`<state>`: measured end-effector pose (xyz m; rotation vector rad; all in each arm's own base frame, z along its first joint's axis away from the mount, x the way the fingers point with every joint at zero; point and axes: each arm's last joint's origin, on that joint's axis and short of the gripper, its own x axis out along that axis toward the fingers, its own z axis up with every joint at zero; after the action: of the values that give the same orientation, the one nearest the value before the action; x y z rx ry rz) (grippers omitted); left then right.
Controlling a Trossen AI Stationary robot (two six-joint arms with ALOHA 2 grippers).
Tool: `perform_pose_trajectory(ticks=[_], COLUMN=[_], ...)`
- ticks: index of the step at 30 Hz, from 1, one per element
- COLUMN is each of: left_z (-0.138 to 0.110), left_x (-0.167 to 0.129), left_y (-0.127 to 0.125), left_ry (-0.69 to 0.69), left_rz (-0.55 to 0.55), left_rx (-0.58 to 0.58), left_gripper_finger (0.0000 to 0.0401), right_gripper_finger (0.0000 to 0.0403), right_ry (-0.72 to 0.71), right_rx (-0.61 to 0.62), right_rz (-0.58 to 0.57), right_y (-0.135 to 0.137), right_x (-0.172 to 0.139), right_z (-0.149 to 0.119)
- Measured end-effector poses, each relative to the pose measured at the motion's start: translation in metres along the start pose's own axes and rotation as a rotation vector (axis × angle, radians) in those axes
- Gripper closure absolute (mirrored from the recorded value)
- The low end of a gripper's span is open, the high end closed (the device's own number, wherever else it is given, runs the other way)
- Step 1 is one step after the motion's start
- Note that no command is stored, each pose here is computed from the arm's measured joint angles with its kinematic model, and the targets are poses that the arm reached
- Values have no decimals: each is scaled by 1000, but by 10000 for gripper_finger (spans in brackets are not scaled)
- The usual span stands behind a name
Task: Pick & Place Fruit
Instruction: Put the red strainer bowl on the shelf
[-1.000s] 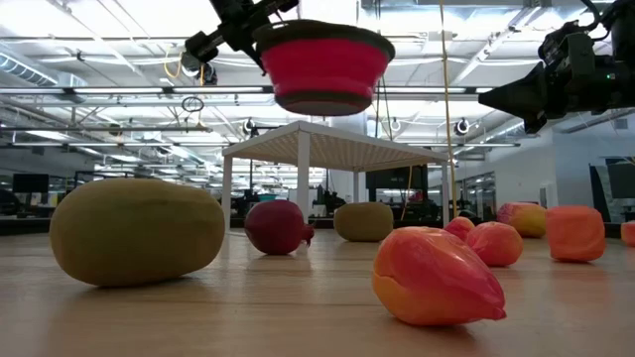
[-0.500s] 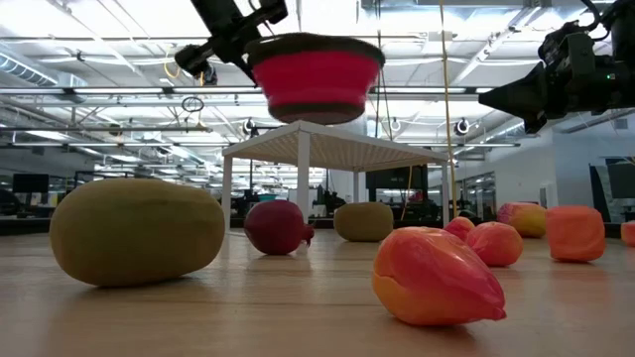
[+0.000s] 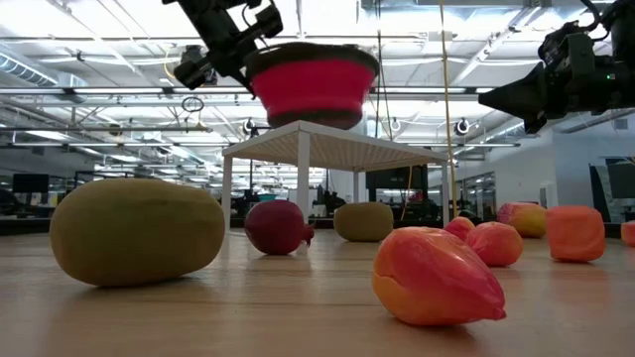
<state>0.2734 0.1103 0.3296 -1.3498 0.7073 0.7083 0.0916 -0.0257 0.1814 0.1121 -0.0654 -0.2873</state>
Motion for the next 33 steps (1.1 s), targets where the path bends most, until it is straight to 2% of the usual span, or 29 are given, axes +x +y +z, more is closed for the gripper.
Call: perform_pose_trajectory(ticks=[8,23,30,33], left_z=[3,0,0,0], left_x=[-1,0,0,-1], left_y=[6,4,4,4], left_ry=[15,22,22,21], left_rz=[36,32,32,32], left_rx=[-9,13,49,49], left_gripper_finger=[396,384,392,381], right_gripper_finger=[403,403,403,403], right_ry=[1,1,1,1], right_rx=[0,0,0,0], right_rz=[0,0,-1,-1], right_y=[0,0,0,0], right_x=[0,0,0,0], right_z=[0,0,0,0])
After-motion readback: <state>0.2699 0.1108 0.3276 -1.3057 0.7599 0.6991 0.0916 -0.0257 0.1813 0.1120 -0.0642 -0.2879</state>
